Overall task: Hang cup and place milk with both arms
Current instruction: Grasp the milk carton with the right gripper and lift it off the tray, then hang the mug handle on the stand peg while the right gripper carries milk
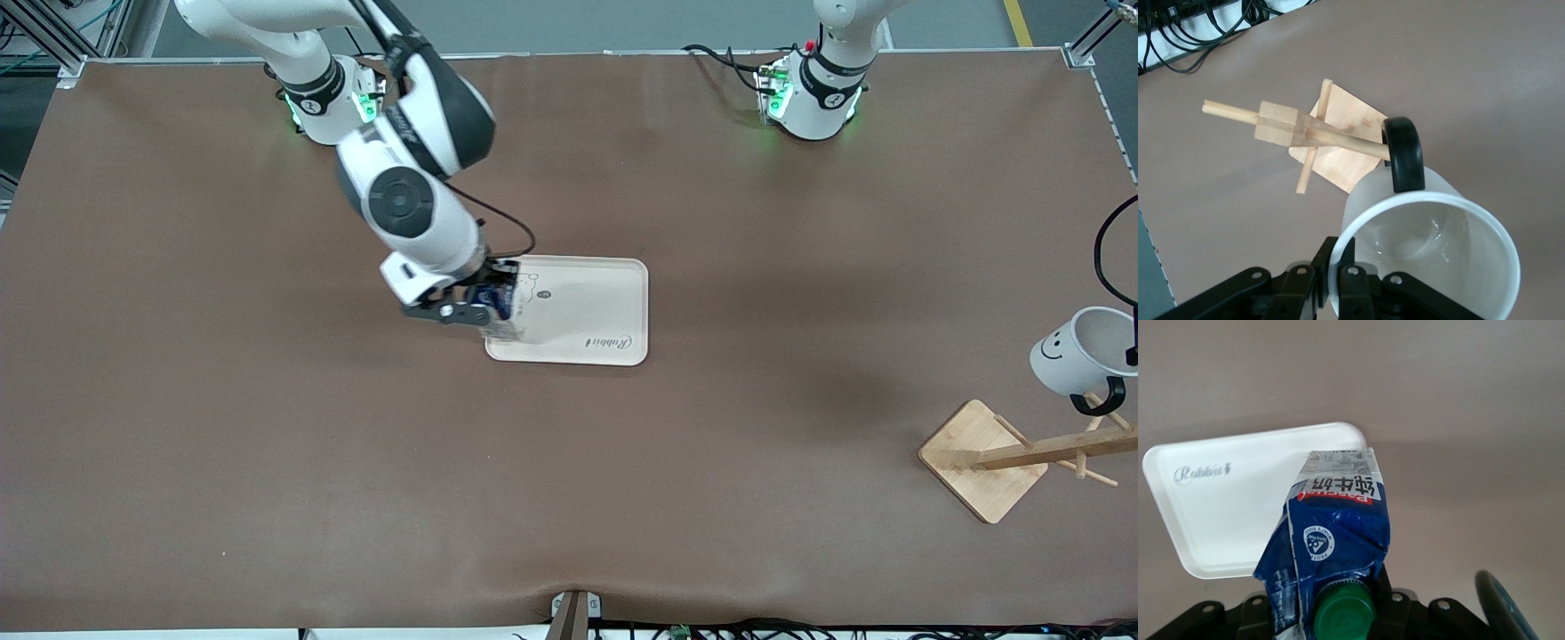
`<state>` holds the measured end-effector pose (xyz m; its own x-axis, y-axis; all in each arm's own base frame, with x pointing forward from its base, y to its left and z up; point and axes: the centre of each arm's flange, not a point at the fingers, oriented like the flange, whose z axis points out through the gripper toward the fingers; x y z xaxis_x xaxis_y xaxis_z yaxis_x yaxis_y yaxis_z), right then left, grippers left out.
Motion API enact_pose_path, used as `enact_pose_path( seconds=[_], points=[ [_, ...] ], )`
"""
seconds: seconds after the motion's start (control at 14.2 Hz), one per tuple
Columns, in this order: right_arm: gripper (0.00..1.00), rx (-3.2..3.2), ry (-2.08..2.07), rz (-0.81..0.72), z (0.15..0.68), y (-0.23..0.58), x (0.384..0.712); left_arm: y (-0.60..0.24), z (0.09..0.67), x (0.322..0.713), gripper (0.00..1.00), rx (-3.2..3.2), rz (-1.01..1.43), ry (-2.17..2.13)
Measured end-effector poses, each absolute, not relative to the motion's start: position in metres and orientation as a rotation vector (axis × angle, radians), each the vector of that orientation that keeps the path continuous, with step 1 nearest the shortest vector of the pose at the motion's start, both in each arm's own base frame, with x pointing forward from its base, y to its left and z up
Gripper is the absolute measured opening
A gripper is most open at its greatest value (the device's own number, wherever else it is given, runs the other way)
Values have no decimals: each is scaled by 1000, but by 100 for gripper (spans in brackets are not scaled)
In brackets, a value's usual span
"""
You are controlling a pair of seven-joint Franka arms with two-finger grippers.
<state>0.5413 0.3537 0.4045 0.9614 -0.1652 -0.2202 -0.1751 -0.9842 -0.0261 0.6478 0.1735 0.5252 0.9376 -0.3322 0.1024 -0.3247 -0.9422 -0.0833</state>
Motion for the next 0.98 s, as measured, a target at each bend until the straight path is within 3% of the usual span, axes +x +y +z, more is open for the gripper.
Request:
enact_pose_path(
  seconds=[0.35,0.77,0.84,0.98],
  points=[
    [47,-3118,165,344,452,200,592,182,515,652,7,-3024,-185,546],
    [47,-3170,16,419,408,62,597,191,506,656,7,-3015,-204,582],
    [47,-3177,-25,406,397,39,595,192,505,657,12,-3013,-212,583],
    [47,-3212,-51,406,376,-2,589,192,506,659,31,-3005,-235,582]
  ],
)
